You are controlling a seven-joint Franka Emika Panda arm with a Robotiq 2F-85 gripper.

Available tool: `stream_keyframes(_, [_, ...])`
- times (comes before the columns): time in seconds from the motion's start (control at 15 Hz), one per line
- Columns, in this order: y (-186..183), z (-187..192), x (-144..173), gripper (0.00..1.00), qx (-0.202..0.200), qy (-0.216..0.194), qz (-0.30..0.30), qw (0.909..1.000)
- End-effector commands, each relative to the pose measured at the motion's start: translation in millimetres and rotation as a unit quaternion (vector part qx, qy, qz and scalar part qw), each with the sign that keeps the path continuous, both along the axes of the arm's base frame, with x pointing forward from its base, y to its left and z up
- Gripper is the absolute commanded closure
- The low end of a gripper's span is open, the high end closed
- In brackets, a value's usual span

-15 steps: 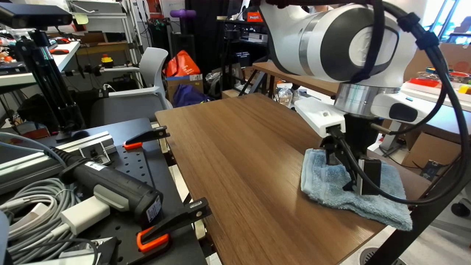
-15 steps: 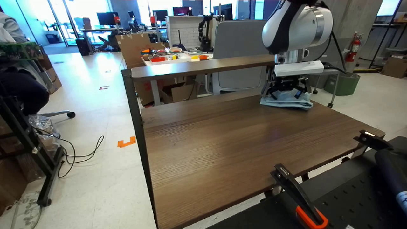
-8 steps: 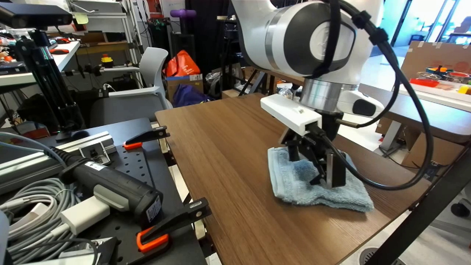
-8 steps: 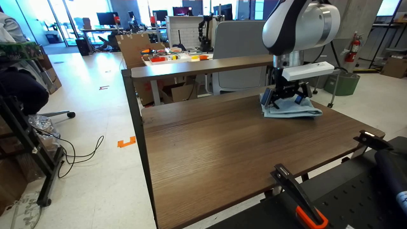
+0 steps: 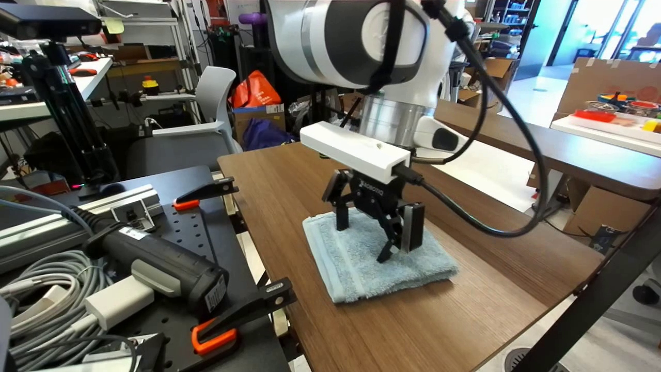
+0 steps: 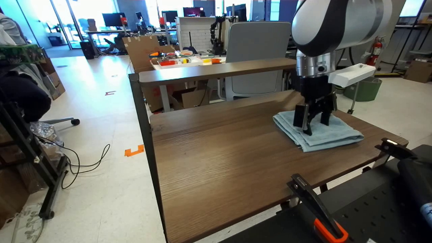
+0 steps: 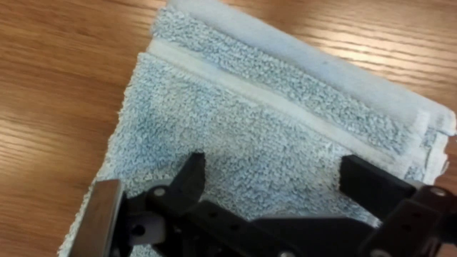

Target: Use the towel to clean the table

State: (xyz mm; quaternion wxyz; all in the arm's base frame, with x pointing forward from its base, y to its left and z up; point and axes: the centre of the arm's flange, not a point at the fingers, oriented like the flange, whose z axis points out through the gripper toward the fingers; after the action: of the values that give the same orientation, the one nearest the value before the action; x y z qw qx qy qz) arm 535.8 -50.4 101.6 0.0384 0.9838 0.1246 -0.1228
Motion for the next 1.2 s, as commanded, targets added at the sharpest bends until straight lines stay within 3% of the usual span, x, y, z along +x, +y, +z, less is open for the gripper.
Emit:
stream_keyframes(0.0, [74,-15,-14,0.0,0.039,0.011,0.078,0.9962])
stream_keyframes(0.33, [178,-37,-36,0.0,0.098,0.019,0.142,0.9848])
stream_keyframes(0.53, [212,-42,-28,0.0,0.118,-0.004,0.148,0.9818])
stream_keyframes(0.87, [210,-35,32,0.0,0.141,-0.052,0.084,0.9851])
stream_keyframes(0.93, [215,-13,1,0.0,0.124,-0.036,0.108,0.9858])
stream_keyframes(1.13, [208,-14,22,0.0,0.13,-0.051,0.09,0.9862])
